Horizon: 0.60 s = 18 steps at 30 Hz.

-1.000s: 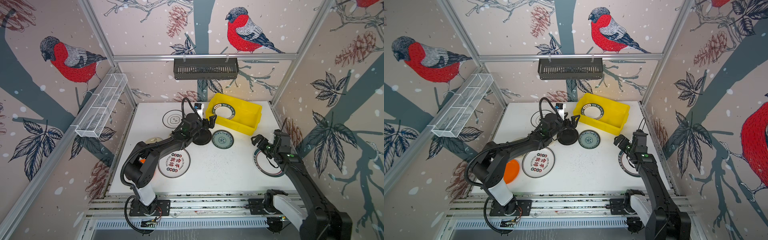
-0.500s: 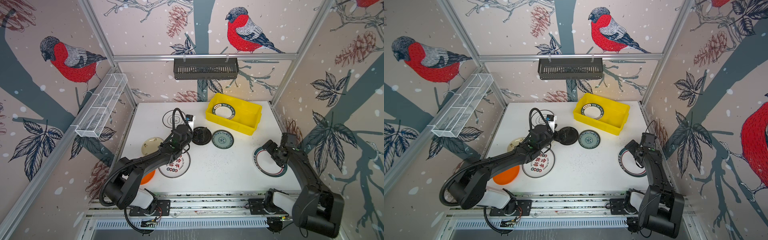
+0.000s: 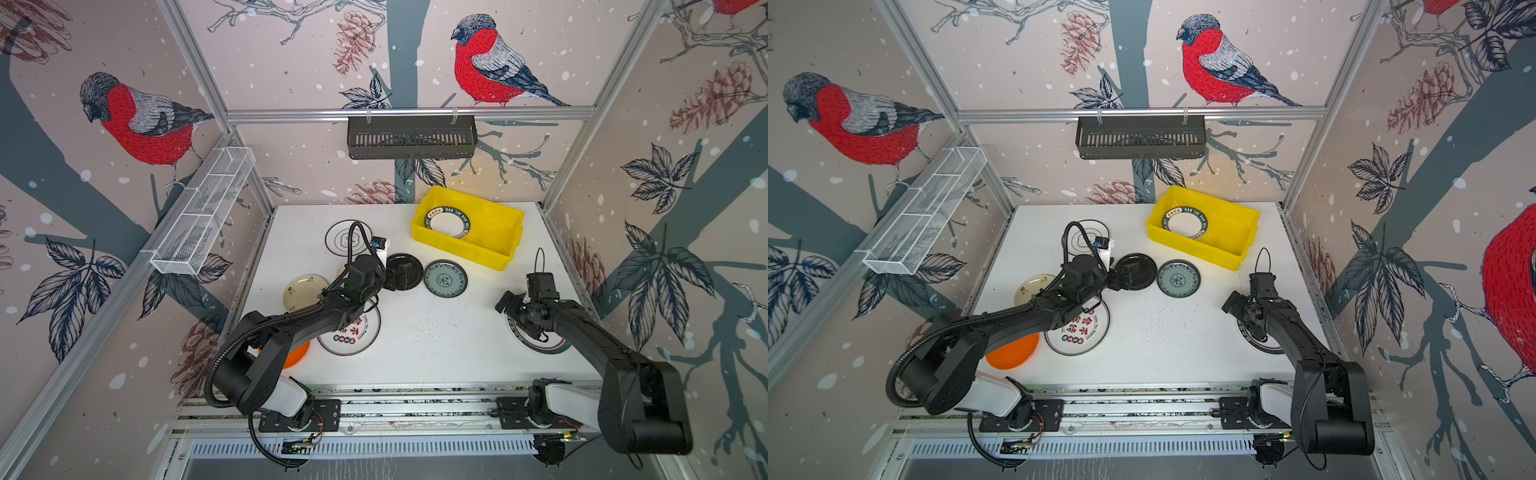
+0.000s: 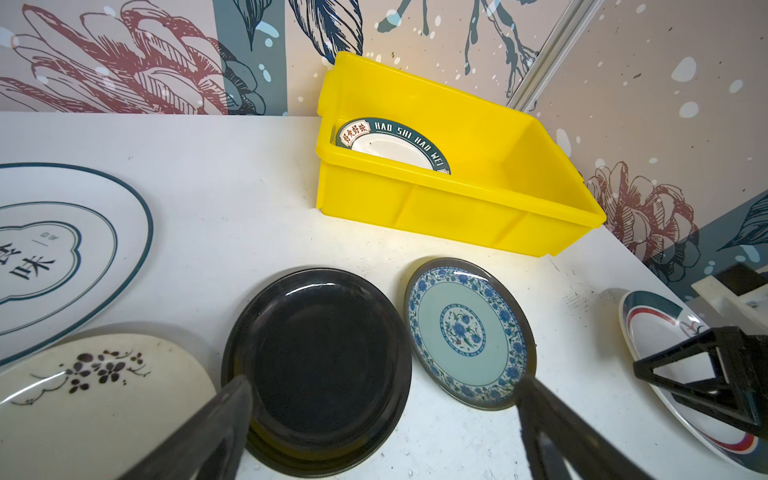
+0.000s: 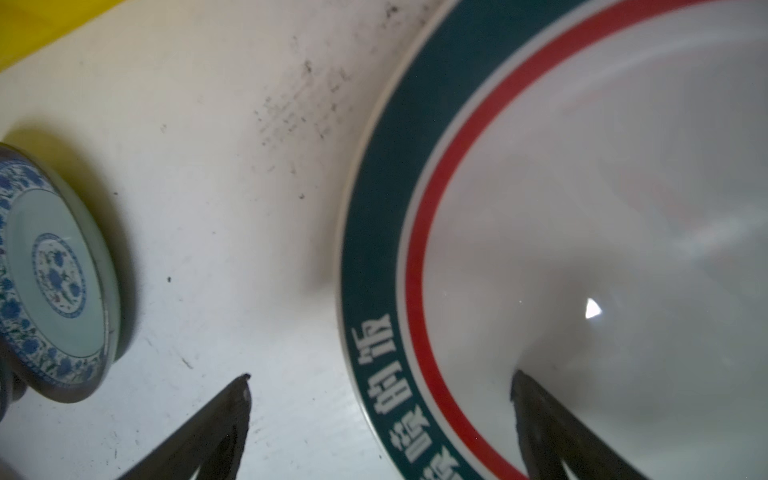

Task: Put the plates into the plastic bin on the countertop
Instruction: 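Withdraw the left gripper from the bin while the right gripper moves to the red-and-green-rimmed plate, then lower the right gripper onto the red-and-green-rimmed plate's edge and close it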

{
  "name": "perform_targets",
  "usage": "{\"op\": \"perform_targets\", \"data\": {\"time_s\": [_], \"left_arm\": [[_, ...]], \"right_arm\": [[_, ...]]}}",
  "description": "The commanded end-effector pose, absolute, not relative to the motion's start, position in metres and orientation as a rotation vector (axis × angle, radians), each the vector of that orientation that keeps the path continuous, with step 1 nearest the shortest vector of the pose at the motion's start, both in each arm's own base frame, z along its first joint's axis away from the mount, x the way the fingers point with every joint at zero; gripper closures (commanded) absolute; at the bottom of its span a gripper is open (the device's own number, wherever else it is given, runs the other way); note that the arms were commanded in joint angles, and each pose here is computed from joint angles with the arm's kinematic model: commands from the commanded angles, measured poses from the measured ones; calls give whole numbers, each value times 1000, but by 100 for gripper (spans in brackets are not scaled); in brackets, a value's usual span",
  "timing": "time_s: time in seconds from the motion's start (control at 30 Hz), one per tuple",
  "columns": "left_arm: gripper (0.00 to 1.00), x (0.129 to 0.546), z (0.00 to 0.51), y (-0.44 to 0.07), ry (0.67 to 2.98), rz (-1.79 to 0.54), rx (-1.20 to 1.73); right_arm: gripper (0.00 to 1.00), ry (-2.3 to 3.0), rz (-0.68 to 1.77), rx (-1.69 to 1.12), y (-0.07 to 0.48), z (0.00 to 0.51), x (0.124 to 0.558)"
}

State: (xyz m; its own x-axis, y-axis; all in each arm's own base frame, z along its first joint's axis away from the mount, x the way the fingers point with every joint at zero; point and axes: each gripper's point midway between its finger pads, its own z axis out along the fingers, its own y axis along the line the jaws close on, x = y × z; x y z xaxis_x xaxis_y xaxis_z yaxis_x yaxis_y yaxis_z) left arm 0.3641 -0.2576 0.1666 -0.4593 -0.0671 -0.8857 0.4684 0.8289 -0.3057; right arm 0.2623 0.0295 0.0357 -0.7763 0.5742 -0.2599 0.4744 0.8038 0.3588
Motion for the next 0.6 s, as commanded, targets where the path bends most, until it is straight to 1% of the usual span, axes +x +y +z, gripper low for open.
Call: {"op": "perform_targets", "data": {"time_s": [0.0, 0.4, 0.57], "left_arm": [[2, 365, 174, -261, 1934, -674, 292], [2, 368, 170, -264, 1951, -674, 286], [2, 367, 167, -263, 1958, -666, 284]], "right_arm": [[3, 2672, 508, 753, 50, 34, 261], [3, 2731, 700, 510, 106, 40, 280], [3, 2674, 809, 454, 121, 57, 290]]}}
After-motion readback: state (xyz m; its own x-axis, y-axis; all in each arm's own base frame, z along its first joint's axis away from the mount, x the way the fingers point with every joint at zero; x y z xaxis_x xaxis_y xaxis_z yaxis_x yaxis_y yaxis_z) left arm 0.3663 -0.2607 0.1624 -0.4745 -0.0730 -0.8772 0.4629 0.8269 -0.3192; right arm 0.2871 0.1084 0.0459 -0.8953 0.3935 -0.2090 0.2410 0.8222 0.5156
